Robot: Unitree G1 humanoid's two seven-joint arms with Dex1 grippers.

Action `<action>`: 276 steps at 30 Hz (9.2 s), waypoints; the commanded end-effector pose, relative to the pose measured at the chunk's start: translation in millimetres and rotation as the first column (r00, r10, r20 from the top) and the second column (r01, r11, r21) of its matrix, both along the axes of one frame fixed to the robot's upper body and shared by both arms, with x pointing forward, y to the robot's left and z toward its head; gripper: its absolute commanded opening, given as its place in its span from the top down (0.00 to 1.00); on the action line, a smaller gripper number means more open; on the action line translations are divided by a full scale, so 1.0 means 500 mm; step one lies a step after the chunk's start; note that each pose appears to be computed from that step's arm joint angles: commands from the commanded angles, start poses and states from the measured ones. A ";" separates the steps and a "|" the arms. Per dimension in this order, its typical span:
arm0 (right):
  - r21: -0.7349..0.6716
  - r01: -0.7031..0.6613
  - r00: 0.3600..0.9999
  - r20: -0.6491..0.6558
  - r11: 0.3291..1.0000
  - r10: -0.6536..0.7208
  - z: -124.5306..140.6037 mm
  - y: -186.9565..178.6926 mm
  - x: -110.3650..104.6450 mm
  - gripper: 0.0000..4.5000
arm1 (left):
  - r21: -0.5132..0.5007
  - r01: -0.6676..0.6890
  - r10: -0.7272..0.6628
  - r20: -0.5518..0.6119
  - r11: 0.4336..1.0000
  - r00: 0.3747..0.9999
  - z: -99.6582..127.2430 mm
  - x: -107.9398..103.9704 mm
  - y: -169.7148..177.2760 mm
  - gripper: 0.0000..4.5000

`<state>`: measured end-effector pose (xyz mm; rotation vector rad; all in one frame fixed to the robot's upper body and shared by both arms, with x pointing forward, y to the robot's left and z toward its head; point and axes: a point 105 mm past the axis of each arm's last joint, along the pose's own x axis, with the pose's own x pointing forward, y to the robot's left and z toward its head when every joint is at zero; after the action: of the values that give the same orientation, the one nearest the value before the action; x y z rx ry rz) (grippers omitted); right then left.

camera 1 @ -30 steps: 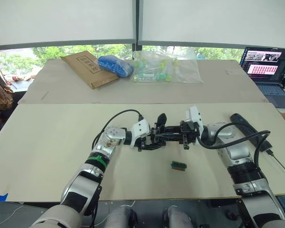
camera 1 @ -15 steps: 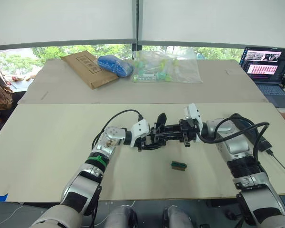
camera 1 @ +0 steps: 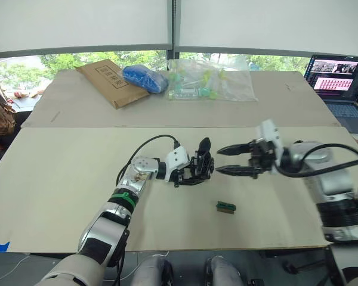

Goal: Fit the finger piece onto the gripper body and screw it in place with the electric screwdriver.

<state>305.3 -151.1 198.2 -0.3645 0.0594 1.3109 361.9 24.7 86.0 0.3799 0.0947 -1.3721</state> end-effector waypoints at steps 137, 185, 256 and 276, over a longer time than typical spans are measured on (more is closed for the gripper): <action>0.526 0.438 0.832 0.070 0.729 -0.550 0.020 0.015 -0.175 0.58 | -0.022 0.368 -0.368 -0.036 0.930 0.929 0.047 -0.180 0.053 0.00; 0.519 0.444 0.838 0.048 0.730 -0.543 0.049 0.027 -0.174 0.58 | -0.024 0.364 -0.365 -0.021 0.931 0.931 0.050 -0.174 0.034 0.00; 0.482 0.483 0.827 0.023 0.731 -0.562 0.009 0.032 -0.160 0.58 | -0.026 0.358 -0.358 -0.011 0.933 0.934 0.052 -0.168 0.028 0.00; 0.473 0.477 0.836 0.014 0.741 -0.548 0.006 0.026 -0.166 0.58 | -0.028 0.355 -0.355 -0.009 0.934 0.935 0.052 -0.167 0.028 0.00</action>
<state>229.2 -139.9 184.7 -0.0147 -0.1781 0.6837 277.7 40.4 105.6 0.3680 0.0618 -1.7293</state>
